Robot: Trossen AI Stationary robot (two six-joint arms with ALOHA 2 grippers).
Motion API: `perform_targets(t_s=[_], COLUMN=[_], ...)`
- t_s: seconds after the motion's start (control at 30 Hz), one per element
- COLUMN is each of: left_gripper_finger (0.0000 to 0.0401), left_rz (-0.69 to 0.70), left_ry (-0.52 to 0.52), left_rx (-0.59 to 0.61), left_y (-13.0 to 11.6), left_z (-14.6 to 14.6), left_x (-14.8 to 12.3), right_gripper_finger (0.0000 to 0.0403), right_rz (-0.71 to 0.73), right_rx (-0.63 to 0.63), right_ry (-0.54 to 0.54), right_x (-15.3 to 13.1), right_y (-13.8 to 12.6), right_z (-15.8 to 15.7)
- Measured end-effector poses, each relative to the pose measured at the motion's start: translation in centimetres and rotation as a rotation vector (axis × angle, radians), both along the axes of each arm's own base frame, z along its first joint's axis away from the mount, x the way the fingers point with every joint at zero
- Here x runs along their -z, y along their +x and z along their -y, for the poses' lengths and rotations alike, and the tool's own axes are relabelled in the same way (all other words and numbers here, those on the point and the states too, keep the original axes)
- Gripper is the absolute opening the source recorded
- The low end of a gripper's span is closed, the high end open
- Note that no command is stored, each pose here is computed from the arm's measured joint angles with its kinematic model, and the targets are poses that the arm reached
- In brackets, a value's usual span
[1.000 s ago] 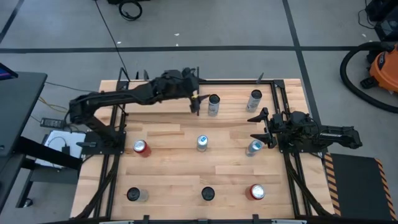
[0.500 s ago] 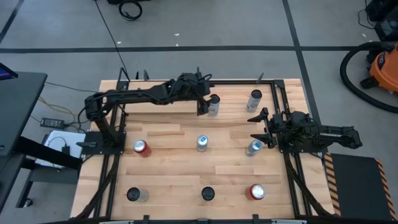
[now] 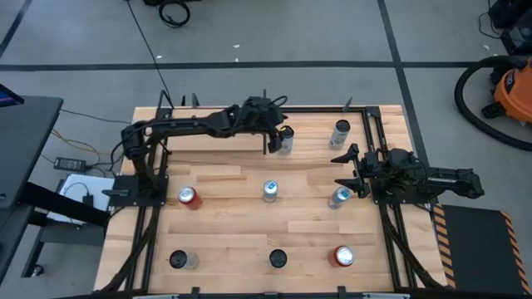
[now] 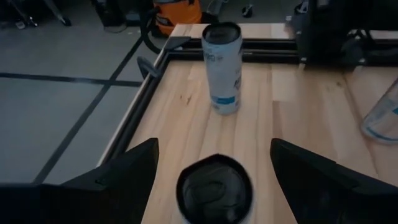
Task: Place canned beverage on shelf
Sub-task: Put the blue-white soda can on the shelf
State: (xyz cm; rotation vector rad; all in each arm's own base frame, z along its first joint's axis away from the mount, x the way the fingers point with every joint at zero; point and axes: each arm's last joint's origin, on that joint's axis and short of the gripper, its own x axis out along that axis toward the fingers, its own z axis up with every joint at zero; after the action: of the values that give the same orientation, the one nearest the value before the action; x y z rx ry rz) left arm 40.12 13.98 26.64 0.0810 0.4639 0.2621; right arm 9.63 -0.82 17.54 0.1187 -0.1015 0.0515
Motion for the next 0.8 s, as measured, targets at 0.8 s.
perform_targets(t_s=[0.8], left_gripper_finger=[0.0317], left_rz=[-0.054], left_ry=[-0.105], left_rx=[0.009], left_y=[0.9], left_z=[-1.0], left_x=[3.3], right_gripper_finger=[0.0361], right_rz=[0.002], right_rx=[-0.001], right_ry=[-0.001], right_x=[0.0], right_y=[0.0], right_z=[0.0])
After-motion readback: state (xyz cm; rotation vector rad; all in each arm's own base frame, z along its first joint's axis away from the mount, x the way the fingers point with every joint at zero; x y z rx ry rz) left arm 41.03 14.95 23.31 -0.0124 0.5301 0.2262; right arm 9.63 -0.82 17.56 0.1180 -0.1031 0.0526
